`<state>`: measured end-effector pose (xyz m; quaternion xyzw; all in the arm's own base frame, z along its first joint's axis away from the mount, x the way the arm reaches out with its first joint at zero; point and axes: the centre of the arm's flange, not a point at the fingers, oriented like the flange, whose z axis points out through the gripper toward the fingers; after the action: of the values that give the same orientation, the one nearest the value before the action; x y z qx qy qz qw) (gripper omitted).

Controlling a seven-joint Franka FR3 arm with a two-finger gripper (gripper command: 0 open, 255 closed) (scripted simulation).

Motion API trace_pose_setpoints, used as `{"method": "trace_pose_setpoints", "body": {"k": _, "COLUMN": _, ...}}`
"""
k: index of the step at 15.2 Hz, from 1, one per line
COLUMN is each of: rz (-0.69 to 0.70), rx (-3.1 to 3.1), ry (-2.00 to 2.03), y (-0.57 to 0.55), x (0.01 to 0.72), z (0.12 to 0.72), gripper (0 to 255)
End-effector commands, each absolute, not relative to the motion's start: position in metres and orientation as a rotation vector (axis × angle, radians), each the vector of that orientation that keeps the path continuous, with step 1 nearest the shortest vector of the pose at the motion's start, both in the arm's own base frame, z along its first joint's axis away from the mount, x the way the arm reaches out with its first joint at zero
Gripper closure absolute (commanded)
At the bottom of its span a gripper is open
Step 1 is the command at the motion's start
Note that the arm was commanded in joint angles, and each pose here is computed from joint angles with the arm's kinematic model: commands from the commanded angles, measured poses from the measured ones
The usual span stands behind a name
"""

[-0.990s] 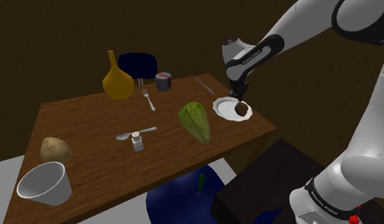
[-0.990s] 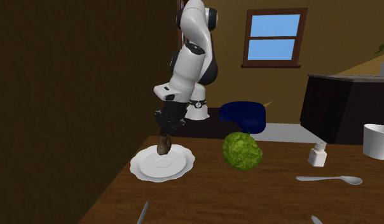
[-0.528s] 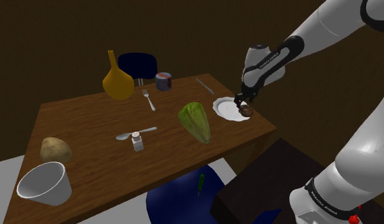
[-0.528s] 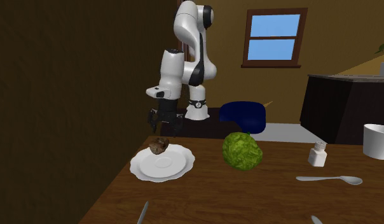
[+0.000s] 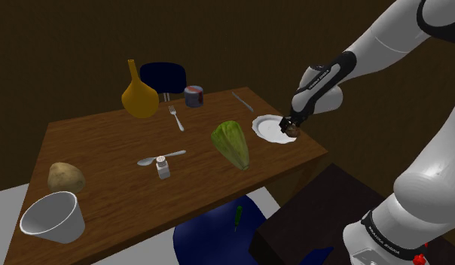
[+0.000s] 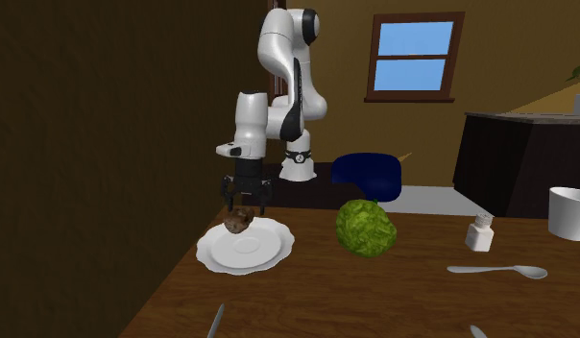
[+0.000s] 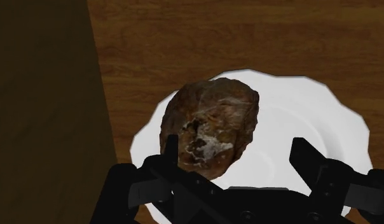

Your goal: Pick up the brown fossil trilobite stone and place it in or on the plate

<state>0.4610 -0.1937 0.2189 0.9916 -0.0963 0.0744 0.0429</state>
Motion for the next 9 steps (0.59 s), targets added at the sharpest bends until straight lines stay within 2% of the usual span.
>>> {"method": "trace_pose_setpoints", "body": {"k": 1, "rz": 0.227, "rx": 3.034, "ry": -0.292, "y": -0.1923, "x": 0.4615, "z": 0.2119, "gripper": 0}}
{"method": "trace_pose_setpoints", "body": {"k": 8, "rz": 0.227, "rx": 3.034, "ry": -0.291, "y": -0.1923, "x": 0.4616, "z": 0.2119, "gripper": 0}}
{"method": "trace_pose_setpoints", "body": {"k": 9, "rz": 0.227, "rx": 3.034, "ry": -0.292, "y": -0.1929, "x": 0.462, "z": 0.2121, "gripper": 255}}
